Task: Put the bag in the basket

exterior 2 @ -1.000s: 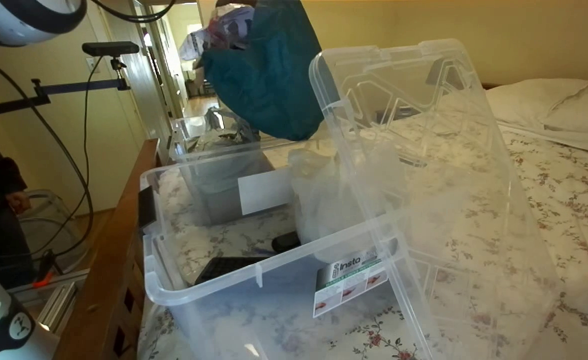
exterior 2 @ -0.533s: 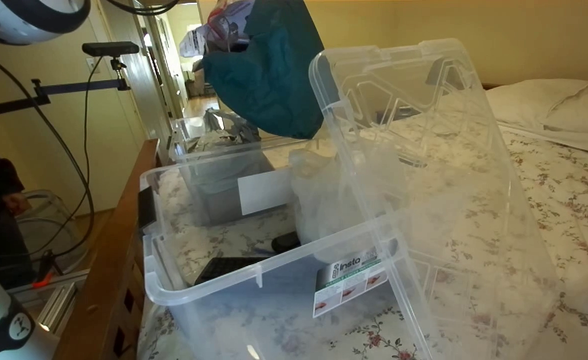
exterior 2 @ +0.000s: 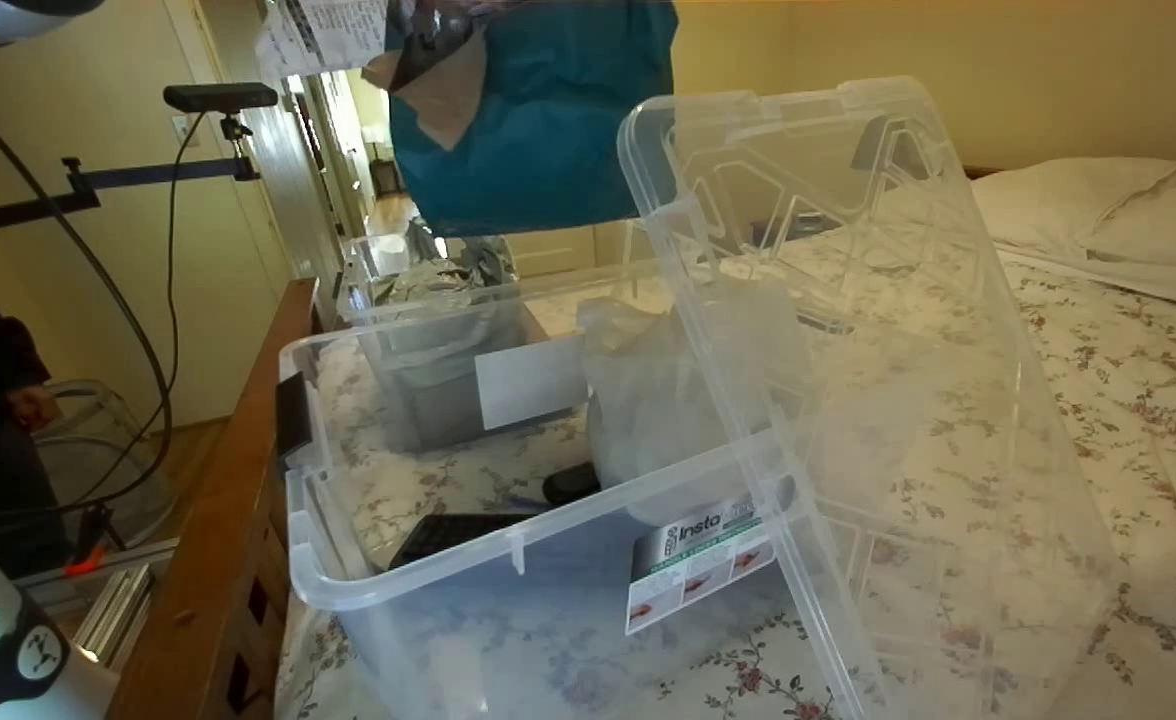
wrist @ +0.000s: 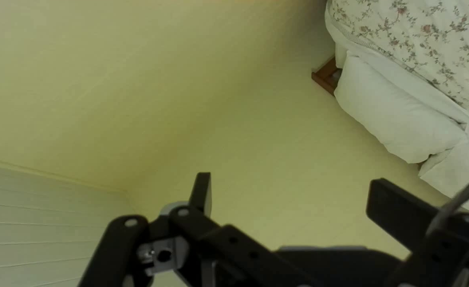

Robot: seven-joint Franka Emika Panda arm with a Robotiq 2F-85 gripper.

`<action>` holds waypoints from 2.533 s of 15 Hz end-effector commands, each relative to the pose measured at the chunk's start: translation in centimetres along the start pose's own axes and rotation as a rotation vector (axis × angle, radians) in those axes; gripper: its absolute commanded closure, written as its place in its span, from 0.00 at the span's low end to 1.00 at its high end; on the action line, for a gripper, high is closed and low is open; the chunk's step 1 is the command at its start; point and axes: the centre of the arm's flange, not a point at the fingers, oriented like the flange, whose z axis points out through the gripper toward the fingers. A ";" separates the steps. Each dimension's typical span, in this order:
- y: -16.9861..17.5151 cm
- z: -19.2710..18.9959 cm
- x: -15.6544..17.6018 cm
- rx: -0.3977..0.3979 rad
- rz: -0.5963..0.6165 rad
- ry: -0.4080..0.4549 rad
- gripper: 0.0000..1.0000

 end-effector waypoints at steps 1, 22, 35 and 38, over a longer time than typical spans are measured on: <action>4.0 1.1 -1.9 0.016 0.017 0.033 0.00; 5.0 6.5 -8.3 -0.345 0.290 -0.629 0.00; -1.9 14.7 -15.1 -0.532 0.263 -1.005 0.00; -2.6 14.9 -17.6 -0.513 0.196 -1.116 0.00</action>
